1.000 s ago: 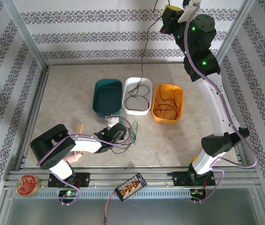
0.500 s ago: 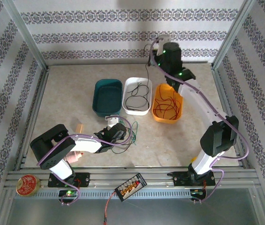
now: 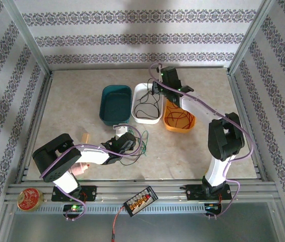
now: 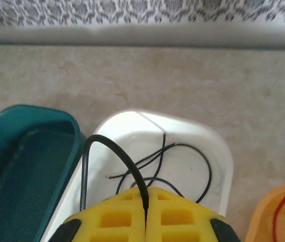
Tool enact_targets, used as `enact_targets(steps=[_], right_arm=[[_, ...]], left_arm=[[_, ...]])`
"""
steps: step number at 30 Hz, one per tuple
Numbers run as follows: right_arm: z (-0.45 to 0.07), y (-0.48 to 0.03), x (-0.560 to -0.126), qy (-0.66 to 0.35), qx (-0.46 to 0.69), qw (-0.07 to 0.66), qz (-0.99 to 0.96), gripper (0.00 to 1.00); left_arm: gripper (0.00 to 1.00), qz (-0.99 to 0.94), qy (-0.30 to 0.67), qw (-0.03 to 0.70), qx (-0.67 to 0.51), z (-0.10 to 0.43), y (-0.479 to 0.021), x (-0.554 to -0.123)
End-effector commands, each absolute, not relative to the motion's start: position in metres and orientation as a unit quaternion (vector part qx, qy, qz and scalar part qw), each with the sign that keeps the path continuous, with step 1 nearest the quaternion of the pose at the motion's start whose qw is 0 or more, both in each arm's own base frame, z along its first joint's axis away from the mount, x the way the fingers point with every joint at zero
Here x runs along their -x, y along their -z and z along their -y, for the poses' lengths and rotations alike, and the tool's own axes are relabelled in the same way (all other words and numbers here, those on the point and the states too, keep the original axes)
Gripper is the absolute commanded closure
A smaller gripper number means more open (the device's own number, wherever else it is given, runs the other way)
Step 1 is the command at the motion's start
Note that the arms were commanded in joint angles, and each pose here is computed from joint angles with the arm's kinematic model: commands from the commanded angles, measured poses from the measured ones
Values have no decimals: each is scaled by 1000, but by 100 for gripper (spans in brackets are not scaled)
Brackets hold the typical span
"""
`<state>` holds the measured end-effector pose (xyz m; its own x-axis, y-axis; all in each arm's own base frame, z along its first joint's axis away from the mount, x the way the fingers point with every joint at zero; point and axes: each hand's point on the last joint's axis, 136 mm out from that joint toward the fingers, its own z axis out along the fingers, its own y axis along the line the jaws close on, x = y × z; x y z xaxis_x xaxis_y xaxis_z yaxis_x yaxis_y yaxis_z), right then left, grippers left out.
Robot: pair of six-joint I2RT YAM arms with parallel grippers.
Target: Untangle the cables
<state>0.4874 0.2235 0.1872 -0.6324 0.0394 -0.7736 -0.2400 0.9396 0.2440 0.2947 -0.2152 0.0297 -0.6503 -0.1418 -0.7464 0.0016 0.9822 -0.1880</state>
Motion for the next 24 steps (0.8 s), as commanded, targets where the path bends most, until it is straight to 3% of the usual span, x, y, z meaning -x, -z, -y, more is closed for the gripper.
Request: enact_targets(steps=[1,7,12,16,18,24], right_arm=[[-240,-144,-475,-181,57,361,-913,100],[-255,-94,-466,-153,71,303,-938,100],[-260,-89,-460,-152,75,297,-940,98],[-251,-113,-458,-146,68,325,-932,64],[-243,-131,-456,-143,62,347,-925,54],[-226,-179,-437,-142,63,393,-906,47]], left_arm=[[56,-904,75,418,48,209,-30,-297],[56,-903,75,420,50,208,-31,-296],[56,-902,75,422,51,207,-32,-296],[56,-901,73,424,55,205,-33,-296],[56,-900,73,425,58,203,-33,-296],[55,-898,73,430,64,201,-34,-295]])
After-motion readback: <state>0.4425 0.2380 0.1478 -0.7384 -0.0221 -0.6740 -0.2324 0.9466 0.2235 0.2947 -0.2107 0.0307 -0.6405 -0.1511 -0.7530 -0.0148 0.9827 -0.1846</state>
